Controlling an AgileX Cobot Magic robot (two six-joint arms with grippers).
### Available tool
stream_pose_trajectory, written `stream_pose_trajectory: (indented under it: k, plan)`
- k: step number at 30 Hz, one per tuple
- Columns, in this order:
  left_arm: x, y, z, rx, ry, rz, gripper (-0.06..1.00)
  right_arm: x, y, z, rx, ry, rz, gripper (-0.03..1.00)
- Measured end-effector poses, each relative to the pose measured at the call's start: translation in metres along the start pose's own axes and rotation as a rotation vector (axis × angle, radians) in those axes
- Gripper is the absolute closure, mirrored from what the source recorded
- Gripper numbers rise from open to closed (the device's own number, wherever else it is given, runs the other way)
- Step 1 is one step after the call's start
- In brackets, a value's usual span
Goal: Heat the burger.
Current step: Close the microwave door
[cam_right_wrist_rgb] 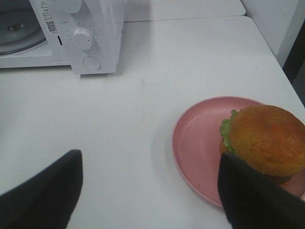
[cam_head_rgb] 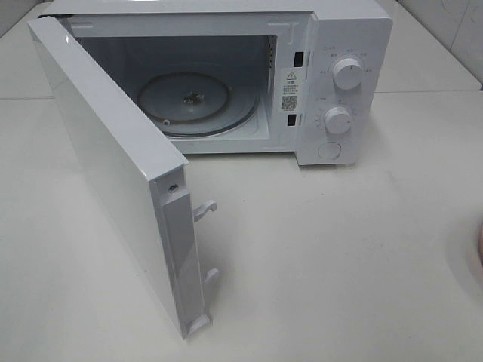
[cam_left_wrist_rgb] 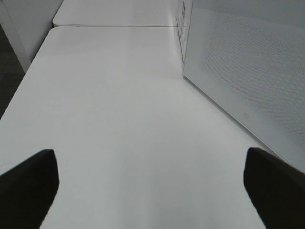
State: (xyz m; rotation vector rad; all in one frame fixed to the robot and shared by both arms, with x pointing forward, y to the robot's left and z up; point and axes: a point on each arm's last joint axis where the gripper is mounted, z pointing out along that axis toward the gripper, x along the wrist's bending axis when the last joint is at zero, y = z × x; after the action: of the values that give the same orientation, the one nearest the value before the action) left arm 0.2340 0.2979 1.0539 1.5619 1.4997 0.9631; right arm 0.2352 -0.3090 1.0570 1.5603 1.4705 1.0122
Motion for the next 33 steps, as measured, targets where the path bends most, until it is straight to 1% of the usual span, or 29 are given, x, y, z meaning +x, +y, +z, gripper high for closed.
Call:
stream_pose_trajectory:
  k: [3,5,6,7,10,14,20,22,25,27,28,29,30,31,32,33]
  plan:
    - [-0.002,0.001,-0.001,-0.010,-0.019,-0.013,-0.03,0.000,0.000,0.000,0.000,0.000,0.000,0.21]
    - [-0.003,0.006,-0.004,-0.052,-0.035,-0.026,-0.03,0.000,0.000,0.000,0.000,0.000,0.000,0.21]
    - [-0.003,0.006,-0.004,-0.052,-0.035,-0.026,-0.03,0.000,0.000,0.000,0.000,0.000,0.000,0.21]
    - [-0.003,0.009,-0.004,-0.082,-0.036,-0.029,-0.03,0.000,0.000,0.000,0.000,0.000,0.000,0.21]
    - [-0.003,0.012,-0.004,-0.110,-0.034,-0.029,-0.03,0.000,0.000,0.000,0.000,0.000,0.000,0.21]
    - [-0.002,0.017,0.000,-0.107,-0.032,-0.031,-0.03,0.000,0.000,0.000,0.000,0.000,0.000,0.21]
    - [-0.001,0.034,0.017,-0.107,-0.026,-0.039,0.01,0.000,0.000,0.000,0.000,0.000,0.000,0.21]
    - [0.001,0.046,0.032,-0.118,-0.020,-0.045,0.07,0.000,0.000,0.000,0.000,0.000,0.000,0.22]
    - [0.001,0.049,0.035,-0.117,-0.019,-0.046,0.10,0.000,0.000,0.000,0.000,0.000,0.000,0.22]
    - [0.003,0.057,0.050,-0.093,-0.015,-0.051,0.27,0.000,0.000,0.000,0.000,0.000,0.000,0.22]
    - [0.003,0.057,0.050,-0.093,-0.015,-0.051,0.27,0.000,0.000,0.000,0.000,0.000,0.000,0.22]
    - [0.003,0.058,0.055,-0.085,-0.014,-0.052,0.31,0.000,0.000,0.000,0.000,0.000,0.000,0.22]
    - [0.004,0.062,0.063,-0.073,-0.012,-0.054,0.42,0.000,0.000,0.000,0.000,0.000,0.000,0.22]
    - [0.004,0.062,0.063,-0.073,-0.012,-0.054,0.42,0.000,0.000,0.000,0.000,0.000,0.000,0.22]
    - [0.004,0.063,0.067,-0.069,-0.011,-0.055,0.48,0.000,0.000,0.000,0.000,0.000,0.000,0.22]
    - [0.004,0.063,0.067,-0.069,-0.011,-0.055,0.48,0.000,0.000,0.000,0.000,0.000,0.000,0.22]
